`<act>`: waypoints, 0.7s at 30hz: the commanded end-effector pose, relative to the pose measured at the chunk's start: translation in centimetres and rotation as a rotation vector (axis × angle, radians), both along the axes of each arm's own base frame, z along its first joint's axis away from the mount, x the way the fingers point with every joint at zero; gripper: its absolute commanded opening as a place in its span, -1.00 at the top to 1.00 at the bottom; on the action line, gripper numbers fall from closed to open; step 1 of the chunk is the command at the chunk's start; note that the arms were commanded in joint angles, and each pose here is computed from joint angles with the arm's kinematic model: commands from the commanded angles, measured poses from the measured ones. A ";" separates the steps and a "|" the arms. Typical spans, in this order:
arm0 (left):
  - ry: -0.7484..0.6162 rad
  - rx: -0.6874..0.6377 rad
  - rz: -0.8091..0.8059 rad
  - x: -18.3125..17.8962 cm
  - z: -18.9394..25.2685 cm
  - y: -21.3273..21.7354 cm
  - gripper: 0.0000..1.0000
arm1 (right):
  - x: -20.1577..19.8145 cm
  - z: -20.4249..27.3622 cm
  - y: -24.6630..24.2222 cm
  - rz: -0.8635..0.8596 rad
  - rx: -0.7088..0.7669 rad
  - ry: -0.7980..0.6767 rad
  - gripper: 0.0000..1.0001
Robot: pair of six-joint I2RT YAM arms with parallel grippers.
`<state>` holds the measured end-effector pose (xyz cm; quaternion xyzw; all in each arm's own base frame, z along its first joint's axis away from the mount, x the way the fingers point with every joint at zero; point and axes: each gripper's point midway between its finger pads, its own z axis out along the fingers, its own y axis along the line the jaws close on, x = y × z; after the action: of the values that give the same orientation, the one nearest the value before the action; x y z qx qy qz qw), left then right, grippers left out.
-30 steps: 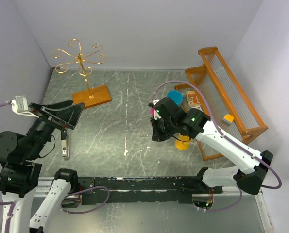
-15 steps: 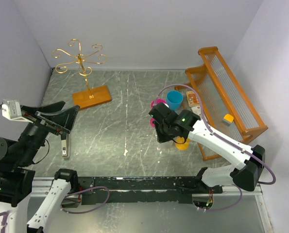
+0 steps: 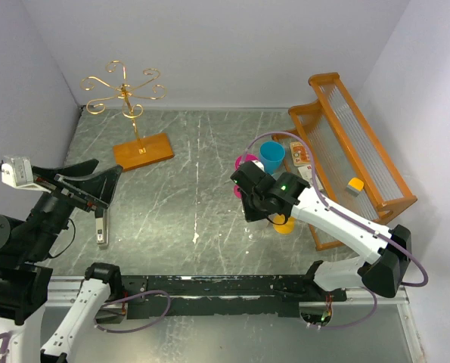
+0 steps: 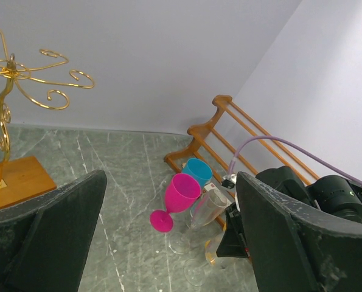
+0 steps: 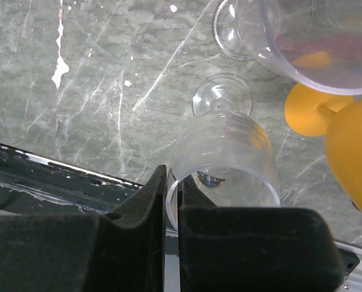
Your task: Take the wine glass off the wine glass rack
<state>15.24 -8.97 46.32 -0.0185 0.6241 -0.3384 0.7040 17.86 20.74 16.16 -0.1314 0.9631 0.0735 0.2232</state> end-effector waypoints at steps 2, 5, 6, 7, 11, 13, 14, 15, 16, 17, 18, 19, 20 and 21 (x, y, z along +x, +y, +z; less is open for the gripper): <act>0.006 -0.012 0.040 0.3 0.8 0.6 -0.96 | 0.3 0.4 -0.2 -0.028 0.013 -0.031 0.83; 0.018 -0.021 0.047 0.5 0.6 0.7 -0.96 | 0.2 0.9 -0.4 -0.030 0.023 -0.042 0.71; 0.021 -0.025 0.048 0.5 0.6 0.7 -0.96 | 0.3 1.2 -0.5 -0.032 0.028 -0.051 0.65; 0.021 -0.031 0.046 0.5 0.6 0.7 -0.96 | 0.3 1.5 -0.5 -0.030 0.035 -0.060 0.61; 0.034 -0.049 0.039 0.8 0.5 0.5 -0.96 | 0.8 3.1 -0.4 -0.023 0.057 -0.106 0.45; 0.042 -0.054 0.035 0.9 0.5 0.5 -0.96 | 1.2 3.6 -0.3 -0.015 0.062 -0.129 0.42; 0.049 -0.055 0.035 1.0 0.5 0.4 -0.96 | 1.4 3.9 -0.3 -0.011 0.064 -0.141 0.41; 0.053 -0.056 0.036 1.0 0.5 0.4 -0.96 | 1.6 4.2 -0.2 -0.005 0.065 -0.155 0.40; 0.057 -0.060 0.040 1.0 0.6 0.5 -0.96 | 1.8 4.6 -0.2 0.006 0.067 -0.169 0.38; 0.059 -0.063 0.042 0.9 0.6 0.6 -0.96 | 2.0 5.0 -0.1 0.009 0.073 -0.183 0.37; 0.060 -0.067 0.046 0.9 0.6 0.6 -0.96 | 2.2 5.4 0.0 0.018 0.078 -0.199 0.36; 0.063 -0.072 0.047 0.9 0.6 0.7 -0.96 | 2.3 5.9 0.1 0.026 0.086 -0.215 0.34; 0.067 -0.078 0.049 1.0 0.5 0.7 -0.96 | 2.5 6.3 0.2 0.040 0.090 -0.235 0.33; 0.071 -0.086 0.049 1.1 0.4 0.7 -0.96 | 2.8 6.9 0.3 0.049 0.103 -0.260 0.31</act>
<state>16.49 -8.59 46.27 -0.0593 0.6370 -0.3419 0.6883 19.16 20.60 19.71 -0.1381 0.9434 0.0912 0.2875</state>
